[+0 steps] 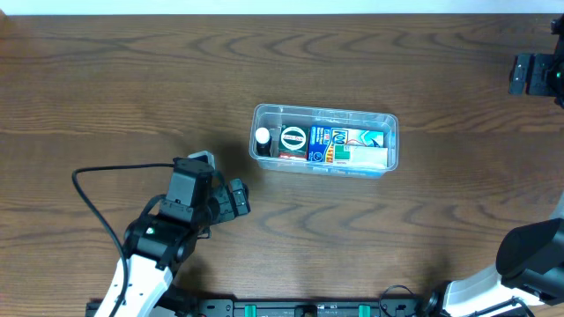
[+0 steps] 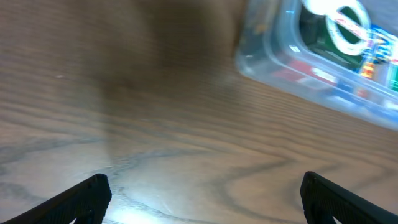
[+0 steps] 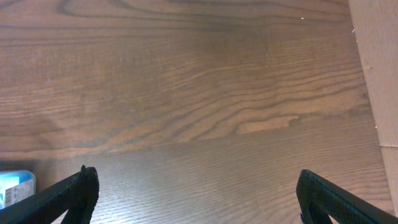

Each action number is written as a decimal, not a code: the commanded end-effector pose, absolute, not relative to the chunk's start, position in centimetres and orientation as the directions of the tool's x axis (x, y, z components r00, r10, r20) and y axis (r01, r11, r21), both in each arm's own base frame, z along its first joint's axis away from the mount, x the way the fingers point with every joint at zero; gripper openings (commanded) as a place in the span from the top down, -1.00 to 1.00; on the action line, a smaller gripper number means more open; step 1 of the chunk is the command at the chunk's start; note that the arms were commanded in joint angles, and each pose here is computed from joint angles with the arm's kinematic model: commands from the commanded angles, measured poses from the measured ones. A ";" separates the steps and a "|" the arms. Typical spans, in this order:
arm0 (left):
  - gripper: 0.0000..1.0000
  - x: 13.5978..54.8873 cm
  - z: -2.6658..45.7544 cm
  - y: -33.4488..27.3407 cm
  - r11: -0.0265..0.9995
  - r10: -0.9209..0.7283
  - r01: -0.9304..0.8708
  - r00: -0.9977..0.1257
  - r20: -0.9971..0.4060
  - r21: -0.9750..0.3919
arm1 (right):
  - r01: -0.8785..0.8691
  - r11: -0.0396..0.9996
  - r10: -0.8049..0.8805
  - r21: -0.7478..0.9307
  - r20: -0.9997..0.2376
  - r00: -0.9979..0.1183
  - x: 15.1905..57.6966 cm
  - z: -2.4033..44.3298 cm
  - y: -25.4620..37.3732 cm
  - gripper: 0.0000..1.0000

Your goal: Pack container

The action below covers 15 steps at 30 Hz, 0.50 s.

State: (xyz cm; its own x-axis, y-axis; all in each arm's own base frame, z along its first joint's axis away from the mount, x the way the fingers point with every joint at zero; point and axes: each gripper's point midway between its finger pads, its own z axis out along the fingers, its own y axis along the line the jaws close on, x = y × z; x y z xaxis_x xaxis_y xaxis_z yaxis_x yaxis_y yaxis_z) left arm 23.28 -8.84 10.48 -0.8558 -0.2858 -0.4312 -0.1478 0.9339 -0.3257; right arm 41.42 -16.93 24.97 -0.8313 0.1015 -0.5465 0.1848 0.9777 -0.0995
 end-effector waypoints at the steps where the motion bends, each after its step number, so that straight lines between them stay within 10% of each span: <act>1: -0.96 24.3 10.1 -6.9 0.946 -0.308 -0.216 -0.825 -0.473 -0.241 | 0.199 0.976 0.117 -0.092 -0.549 -0.827 41.3 25.1 -17.1 -0.99; 15: -0.96 26.8 13.1 -7.8 0.986 -0.017 0.116 -0.651 -0.759 -0.121 | 0.199 0.976 0.117 -0.092 -0.549 -0.828 41.3 25.0 -17.1 -0.98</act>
